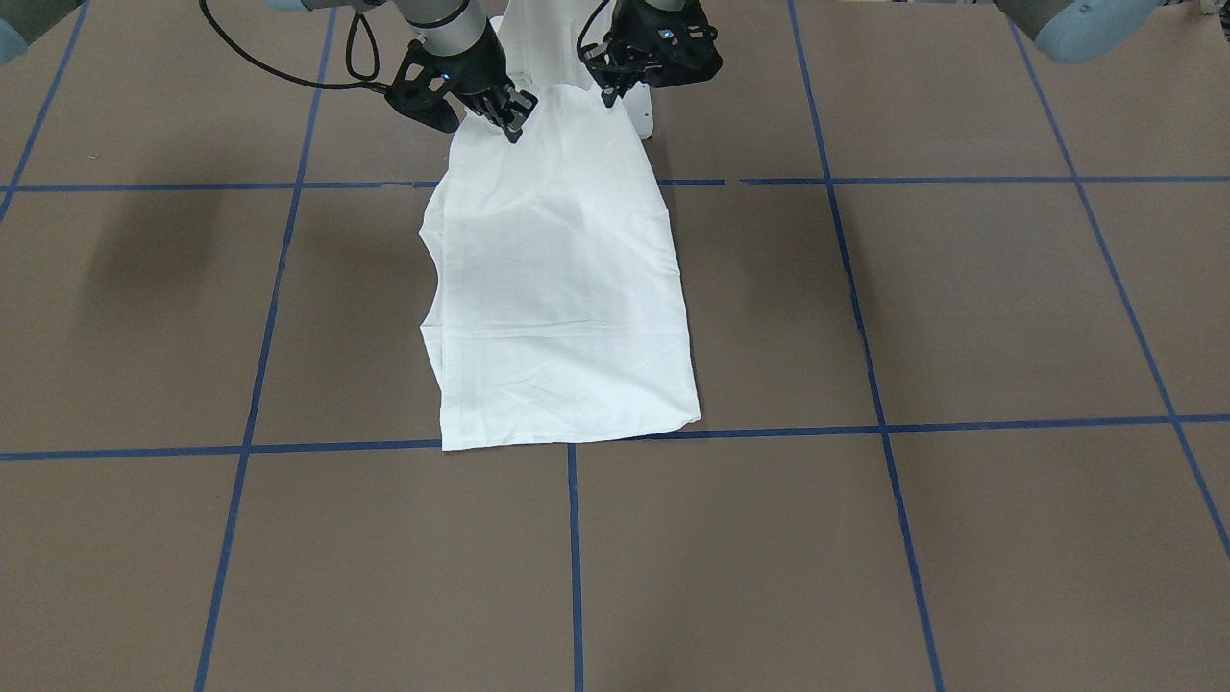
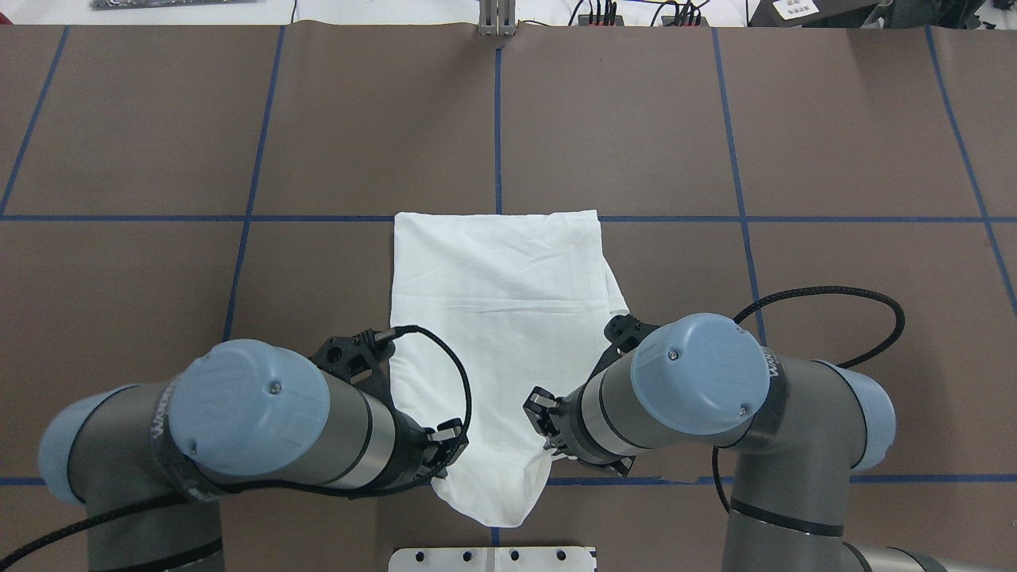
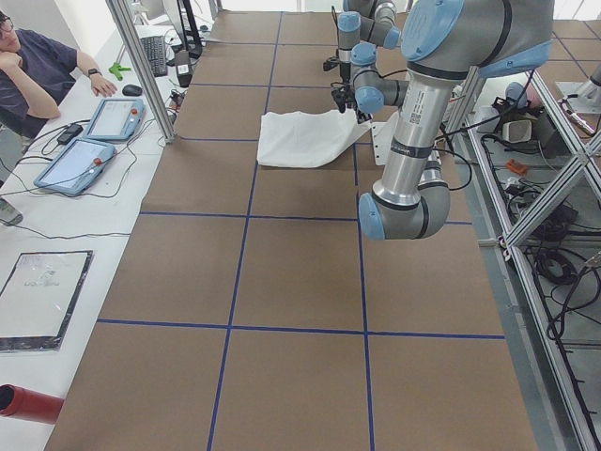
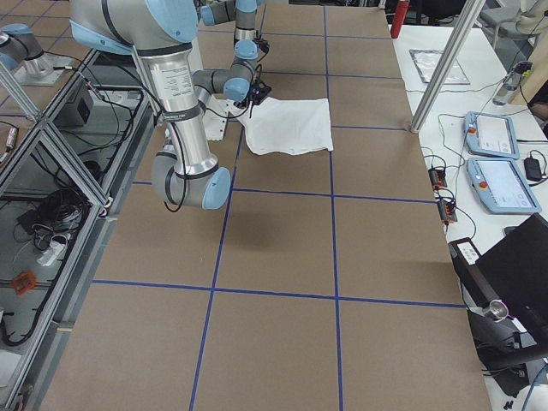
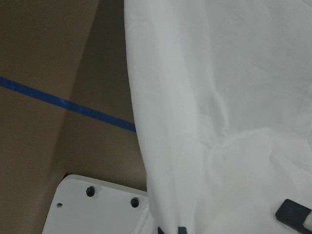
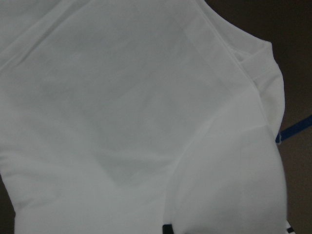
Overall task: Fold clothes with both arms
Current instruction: 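Lift the near corners with both grippers and fold them away from the robot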
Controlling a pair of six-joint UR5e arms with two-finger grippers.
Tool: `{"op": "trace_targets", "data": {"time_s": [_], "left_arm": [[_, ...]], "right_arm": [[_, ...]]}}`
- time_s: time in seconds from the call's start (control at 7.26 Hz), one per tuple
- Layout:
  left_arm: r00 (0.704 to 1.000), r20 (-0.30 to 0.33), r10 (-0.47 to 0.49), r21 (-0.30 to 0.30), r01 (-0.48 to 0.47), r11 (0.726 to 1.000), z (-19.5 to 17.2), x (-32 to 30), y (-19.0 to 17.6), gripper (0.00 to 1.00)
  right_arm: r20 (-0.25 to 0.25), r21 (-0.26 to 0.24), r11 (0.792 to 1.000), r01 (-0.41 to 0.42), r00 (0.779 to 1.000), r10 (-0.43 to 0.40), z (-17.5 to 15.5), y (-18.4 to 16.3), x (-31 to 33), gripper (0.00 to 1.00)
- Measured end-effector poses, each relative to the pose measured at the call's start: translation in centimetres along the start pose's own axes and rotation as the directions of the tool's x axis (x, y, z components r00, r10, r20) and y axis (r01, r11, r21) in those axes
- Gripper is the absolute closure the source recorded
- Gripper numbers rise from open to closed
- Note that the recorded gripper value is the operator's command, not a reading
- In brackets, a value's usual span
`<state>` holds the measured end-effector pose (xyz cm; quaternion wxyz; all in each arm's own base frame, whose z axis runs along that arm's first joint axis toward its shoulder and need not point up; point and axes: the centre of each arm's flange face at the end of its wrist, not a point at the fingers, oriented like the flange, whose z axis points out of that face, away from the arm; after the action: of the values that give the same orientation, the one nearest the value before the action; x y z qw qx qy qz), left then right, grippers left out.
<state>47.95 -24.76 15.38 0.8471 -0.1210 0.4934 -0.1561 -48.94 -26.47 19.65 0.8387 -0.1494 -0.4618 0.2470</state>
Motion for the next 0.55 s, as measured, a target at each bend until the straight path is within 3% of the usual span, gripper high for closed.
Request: {"op": "trace_targets", "data": {"time_s": [0.28, 0.55], "left_arm": [[0.999, -0.031, 0.017, 0.094, -0.014, 0.995, -2.0, 0.9, -6.0, 1.00], [0.998, -0.057, 0.025, 0.142, -0.017, 0.990, -1.0, 1.4, -11.1, 1.00]], "right_arm": [[0.043, 0.158, 0.983, 0.098, 0.993, -0.106, 0.1, -2.4, -1.2, 1.00], [0.034, 0.244, 0.964, 0.106, 0.992, -0.118, 1.1, -5.7, -3.0, 1.00]]}}
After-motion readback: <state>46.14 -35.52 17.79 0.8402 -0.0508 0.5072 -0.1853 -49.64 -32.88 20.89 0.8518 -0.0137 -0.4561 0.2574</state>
